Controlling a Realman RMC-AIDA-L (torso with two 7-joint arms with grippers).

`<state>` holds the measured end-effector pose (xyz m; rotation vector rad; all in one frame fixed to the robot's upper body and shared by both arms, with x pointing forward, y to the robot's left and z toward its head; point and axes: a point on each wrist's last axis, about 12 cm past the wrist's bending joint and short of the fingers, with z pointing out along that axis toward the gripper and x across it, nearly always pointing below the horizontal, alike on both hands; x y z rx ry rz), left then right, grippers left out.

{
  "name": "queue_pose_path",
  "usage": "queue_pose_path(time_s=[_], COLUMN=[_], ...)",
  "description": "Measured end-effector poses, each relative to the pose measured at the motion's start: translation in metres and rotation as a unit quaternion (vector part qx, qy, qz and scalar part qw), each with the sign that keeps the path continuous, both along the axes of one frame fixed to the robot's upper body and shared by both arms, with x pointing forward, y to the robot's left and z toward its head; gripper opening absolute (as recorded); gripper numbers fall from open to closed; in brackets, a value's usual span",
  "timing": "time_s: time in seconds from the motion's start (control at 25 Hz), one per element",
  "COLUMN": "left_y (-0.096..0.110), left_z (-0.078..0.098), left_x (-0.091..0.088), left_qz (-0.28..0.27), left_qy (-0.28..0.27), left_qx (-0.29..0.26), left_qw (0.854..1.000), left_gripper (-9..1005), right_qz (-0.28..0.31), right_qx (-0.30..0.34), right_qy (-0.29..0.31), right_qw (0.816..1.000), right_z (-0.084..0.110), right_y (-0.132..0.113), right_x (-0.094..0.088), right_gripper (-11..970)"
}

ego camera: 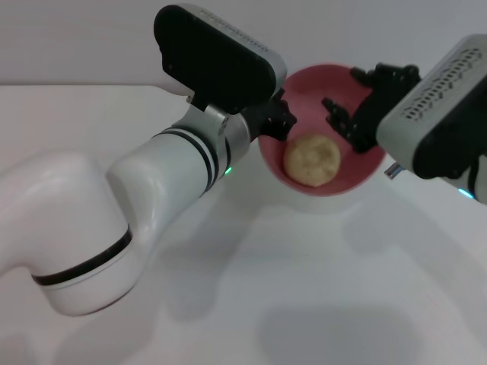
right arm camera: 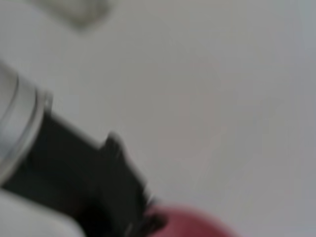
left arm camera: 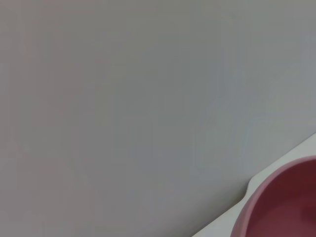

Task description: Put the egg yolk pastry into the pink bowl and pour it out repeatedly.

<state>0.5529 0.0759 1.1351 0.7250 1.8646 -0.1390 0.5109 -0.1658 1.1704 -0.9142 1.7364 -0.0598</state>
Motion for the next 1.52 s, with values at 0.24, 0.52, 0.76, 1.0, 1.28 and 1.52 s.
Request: queue_pose_path(time_s=[0.24, 0.52, 0.76, 1.0, 1.28, 1.52], left_y=[0.009, 0.018, 0.025, 0.023, -0.001, -0.018], left_z=[-0.007, -0.003, 0.009, 0.028, 0.061, 0.056], left_x=[0.013, 0.032, 0.045, 0.054, 0.052, 0.029], left_qz=[0.010, -0.010, -0.016, -0.001, 0.054, 0.063], left_qy=[-0.001, -0.031, -0.062, -0.100, -0.200, -0.296], left_qx=[0.006, -0.030, -0.058, -0.021, 0.136, 0.238], left_qw=[1.000, 0.999, 0.996, 0.995, 0.969, 0.923], left_gripper=[0, -1, -2, -1, 0, -1], right_qz=[0.006, -0.017, -0.066, -0.125, -0.117, -0.108], right_qx=[0.009, 0.000, -0.012, 0.006, 0.004, 0.003], right_qy=[-0.141, -0.277, -0.478, -0.524, -0.496, -0.483], right_qw=[0.990, 0.961, 0.876, 0.842, 0.860, 0.869], right_z=[0.027, 0.015, -0.016, -0.013, -0.021, -0.024], right_y=[-0.002, -0.001, -0.008, -0.018, -0.014, -0.010], right_x=[-0.035, -0.066, -0.106, -0.122, -0.119, -0.117], right_gripper=[419, 376, 63, -2, -2, -3])
